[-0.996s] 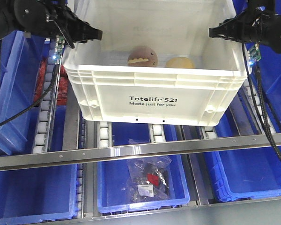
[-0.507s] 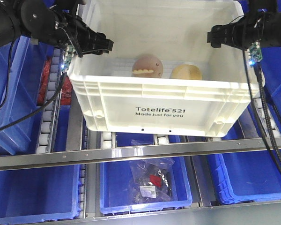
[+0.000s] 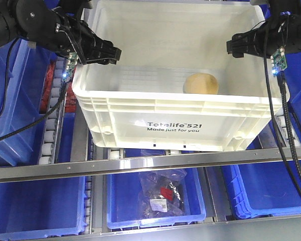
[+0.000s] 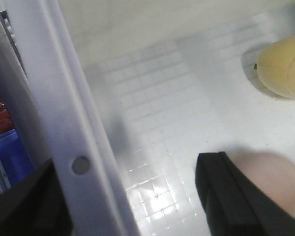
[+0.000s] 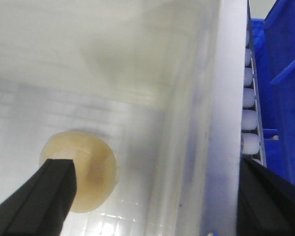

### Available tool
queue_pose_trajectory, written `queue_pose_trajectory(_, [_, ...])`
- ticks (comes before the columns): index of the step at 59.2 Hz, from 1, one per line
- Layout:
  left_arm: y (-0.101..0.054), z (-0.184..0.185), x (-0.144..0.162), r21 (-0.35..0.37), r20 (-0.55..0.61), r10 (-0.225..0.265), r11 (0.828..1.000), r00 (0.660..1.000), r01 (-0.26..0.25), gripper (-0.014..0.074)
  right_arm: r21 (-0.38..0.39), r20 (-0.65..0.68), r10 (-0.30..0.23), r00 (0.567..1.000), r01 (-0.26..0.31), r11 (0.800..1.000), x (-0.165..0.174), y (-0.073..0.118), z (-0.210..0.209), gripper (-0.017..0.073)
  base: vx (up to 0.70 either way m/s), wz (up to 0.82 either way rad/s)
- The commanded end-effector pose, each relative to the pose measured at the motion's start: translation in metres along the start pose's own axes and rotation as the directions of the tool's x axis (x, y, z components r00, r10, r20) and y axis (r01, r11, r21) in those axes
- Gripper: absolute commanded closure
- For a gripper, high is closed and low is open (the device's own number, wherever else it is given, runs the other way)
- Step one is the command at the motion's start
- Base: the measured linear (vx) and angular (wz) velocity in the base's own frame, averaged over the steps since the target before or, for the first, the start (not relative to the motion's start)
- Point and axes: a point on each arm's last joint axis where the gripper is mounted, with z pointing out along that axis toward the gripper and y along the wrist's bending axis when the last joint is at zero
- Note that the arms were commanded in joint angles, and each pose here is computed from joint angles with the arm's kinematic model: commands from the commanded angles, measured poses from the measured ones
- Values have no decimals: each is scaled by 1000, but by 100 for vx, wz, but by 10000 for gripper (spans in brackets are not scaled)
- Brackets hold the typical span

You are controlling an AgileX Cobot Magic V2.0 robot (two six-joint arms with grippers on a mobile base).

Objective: Place moving items into box and shelve
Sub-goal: 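Lower the crate onto the rollers and open both grippers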

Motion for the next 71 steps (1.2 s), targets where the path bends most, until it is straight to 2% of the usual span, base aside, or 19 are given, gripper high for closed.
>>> queue_pose_trajectory(1, [-35, -40, -31, 133, 240, -60, 991, 969, 28, 55, -61, 163, 34, 986, -24, 998, -27, 15, -32, -35, 0, 0])
queue_pose_trajectory(27, [-37, -38, -17, 147, 92, -37, 989, 995, 23, 55, -61, 164, 35, 986, -25, 998, -27, 15, -32, -35, 0, 0])
queue_pose_trajectory(49, [-37, -39, -18, 146, 101, -38, 989, 994, 23, 55, -61, 165, 35, 986, -25, 998, -27, 15, -32, -35, 0, 0])
queue_pose_trajectory(58, [-34, -37, -17, 101, 96, 12, 995, 995, -22, 60, -61, 165, 35, 986, -25, 998, -27, 15, -32, -35, 0, 0])
queue_pose_trajectory(71, [-33, -37, -17, 96, 95, 17, 995, 995, -26, 60, -61, 165, 35, 986, -25, 998, -27, 15, -32, -35, 0, 0])
